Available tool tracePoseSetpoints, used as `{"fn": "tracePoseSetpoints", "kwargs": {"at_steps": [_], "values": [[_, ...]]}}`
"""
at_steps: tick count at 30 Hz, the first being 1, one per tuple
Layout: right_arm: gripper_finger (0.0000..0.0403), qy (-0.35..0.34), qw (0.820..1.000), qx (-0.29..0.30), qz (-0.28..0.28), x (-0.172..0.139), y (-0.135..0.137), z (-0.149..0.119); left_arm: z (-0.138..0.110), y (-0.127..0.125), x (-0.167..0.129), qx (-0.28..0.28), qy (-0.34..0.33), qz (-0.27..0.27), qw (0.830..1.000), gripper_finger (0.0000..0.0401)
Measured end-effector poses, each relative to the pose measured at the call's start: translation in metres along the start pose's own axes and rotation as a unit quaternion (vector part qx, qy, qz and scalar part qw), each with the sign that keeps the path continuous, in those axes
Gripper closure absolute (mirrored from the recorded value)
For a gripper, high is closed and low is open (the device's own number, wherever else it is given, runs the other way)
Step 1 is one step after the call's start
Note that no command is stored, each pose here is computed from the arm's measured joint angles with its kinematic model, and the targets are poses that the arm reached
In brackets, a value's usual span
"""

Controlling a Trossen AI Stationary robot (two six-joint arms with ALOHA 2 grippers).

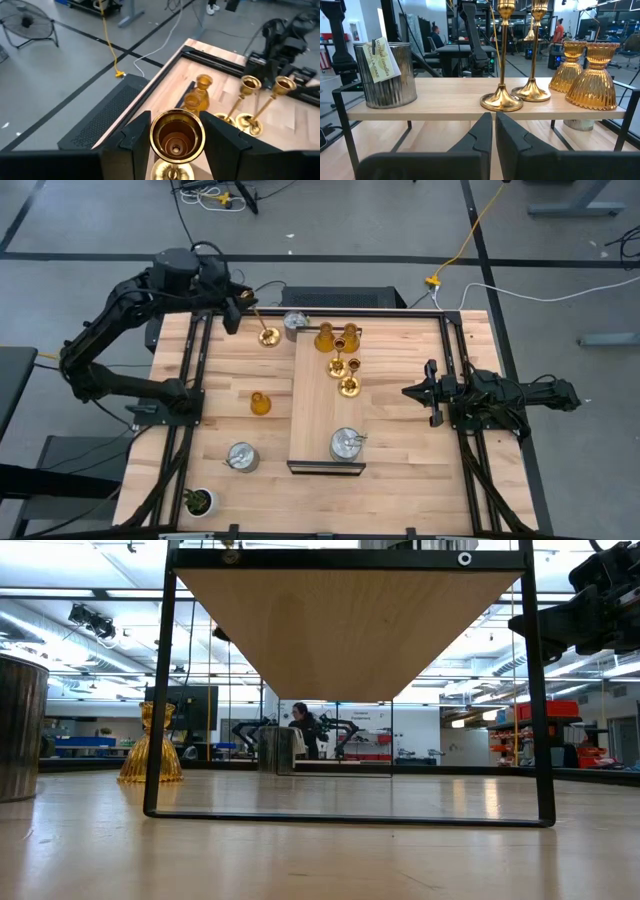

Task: Pick & Place candle stick holders
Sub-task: Put the candle holder on the shelf aligned with the other candle holder

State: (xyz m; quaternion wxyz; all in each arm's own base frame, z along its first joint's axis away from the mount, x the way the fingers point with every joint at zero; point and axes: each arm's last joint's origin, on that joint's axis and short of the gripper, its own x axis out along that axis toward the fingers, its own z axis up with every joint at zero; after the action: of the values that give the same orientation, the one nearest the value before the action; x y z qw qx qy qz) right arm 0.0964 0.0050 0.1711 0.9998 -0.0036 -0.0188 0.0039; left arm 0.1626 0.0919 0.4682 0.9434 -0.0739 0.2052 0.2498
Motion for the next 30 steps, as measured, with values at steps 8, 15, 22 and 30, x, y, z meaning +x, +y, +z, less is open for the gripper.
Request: {"fn": "tracePoseSetpoints", "kwargs": {"at_steps": [8, 15, 22, 30], "values": [[0.0376, 0.000, 1.000, 0.000, 0.000, 0.000, 0.000, 0.000, 0.002, -0.020, 0.018, 0.057, 0.013, -0.045, 0.997, 0.0242], [0.0376, 0.000, 1.000, 0.000, 0.000, 0.000, 0.000, 0.000, 0.003, -0.044, 0.037, 0.116, 0.012, -0.092, 0.989, 0.0242], [0.0376, 0.000, 1.000, 0.000, 0.000, 0.000, 0.000, 0.000, 0.005, -0.068, 0.054, 0.132, 0.000, -0.161, 0.978, 0.0244], [0.0376, 0.000, 1.000, 0.000, 0.000, 0.000, 0.000, 0.000, 0.002, -0.091, 0.068, 0.148, 0.001, -0.201, 0.968, 0.0242]]}}
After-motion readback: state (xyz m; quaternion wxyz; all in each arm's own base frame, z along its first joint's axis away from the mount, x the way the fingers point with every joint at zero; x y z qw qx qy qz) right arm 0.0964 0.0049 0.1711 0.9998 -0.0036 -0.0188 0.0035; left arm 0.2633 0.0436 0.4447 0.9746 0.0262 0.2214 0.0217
